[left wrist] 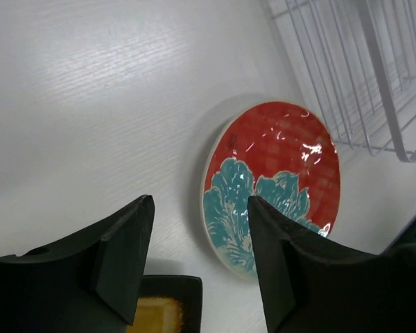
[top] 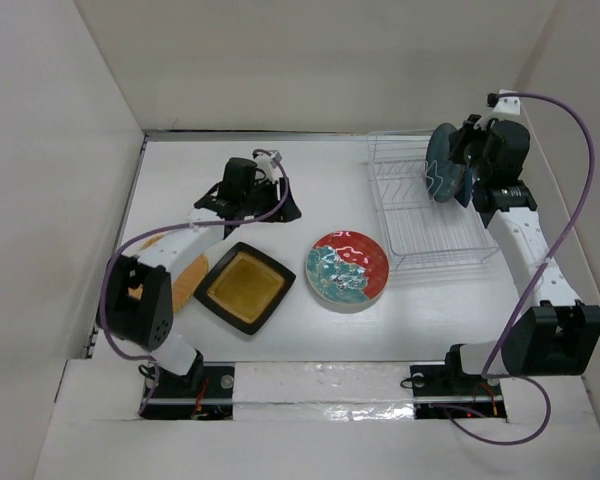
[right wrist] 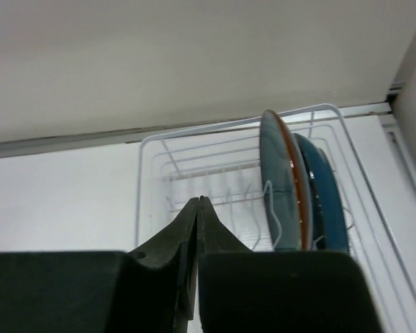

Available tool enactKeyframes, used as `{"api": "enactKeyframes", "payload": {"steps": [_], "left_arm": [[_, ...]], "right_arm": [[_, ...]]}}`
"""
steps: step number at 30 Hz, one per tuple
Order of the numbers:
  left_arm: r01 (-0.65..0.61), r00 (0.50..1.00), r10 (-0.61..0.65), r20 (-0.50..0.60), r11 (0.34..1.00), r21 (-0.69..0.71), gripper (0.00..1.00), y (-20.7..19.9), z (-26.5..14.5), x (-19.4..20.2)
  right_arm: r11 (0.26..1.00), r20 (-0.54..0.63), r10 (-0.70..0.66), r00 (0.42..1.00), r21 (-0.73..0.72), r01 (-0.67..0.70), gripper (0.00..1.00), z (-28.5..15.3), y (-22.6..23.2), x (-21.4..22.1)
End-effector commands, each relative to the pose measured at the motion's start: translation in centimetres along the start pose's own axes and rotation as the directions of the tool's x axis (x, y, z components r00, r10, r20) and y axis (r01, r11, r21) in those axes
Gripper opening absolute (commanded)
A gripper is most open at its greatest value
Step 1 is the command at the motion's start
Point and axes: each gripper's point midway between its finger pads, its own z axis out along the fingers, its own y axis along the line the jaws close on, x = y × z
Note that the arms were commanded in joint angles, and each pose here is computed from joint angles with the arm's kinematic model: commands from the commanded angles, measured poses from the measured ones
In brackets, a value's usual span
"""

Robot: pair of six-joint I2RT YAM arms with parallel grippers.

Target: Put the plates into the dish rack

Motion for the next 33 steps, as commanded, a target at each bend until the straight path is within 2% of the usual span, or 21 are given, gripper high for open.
{"api": "enactKeyframes", "payload": {"steps": [1, 4, 7, 15, 21, 25, 33], "left_arm": [[-0.007, 0.990, 0.026, -0.139, 0.991, 0.136, 0.54, -1.2, 1.7, 2.0], [0.007, 0.971, 0.036, -0.235, 0.983, 0.181, 0.60, -1.0, 3.2, 3.7], [0.000, 0.947, 0.063, -0.314, 0.981, 0.196, 0.61, -1.0, 4.2, 5.9], [-0.020, 0.914, 0.103, -0.394, 0.978, 0.207, 0.59, -0.9, 6.1, 7.7], [-0.027, 0.867, 0.107, -0.486, 0.985, 0.169, 0.57, 0.5, 8.6, 9.8], [-0.021, 0.844, 0.100, -0.527, 0.988, 0.154, 0.52, 1.1, 9.4, 11.3], [-0.004, 0.784, 0.128, -0.608, 0.980, 0.201, 0.41, -0.2, 10.0, 15.0]], "right_arm": [[0.988, 0.129, 0.075, 0.989, -0.144, -0.056, 0.10, -1.5, 3.1, -3.4], [0.988, 0.116, 0.073, 0.991, -0.141, -0.056, 0.27, -1.3, 2.9, -2.7], [0.987, 0.093, 0.068, 0.993, -0.154, -0.053, 0.36, -0.9, 2.7, -1.7], [0.973, 0.063, 0.083, 0.995, -0.223, -0.067, 0.39, -0.2, 3.5, -0.2], [0.971, 0.067, 0.084, 0.994, -0.229, -0.067, 0.40, -0.1, 3.3, -0.2], [0.973, 0.065, 0.085, 0.994, -0.219, -0.068, 0.40, -0.1, 2.9, -0.4], [0.965, 0.032, 0.098, 0.995, -0.247, -0.087, 0.40, 0.9, 3.0, 0.6]]}}
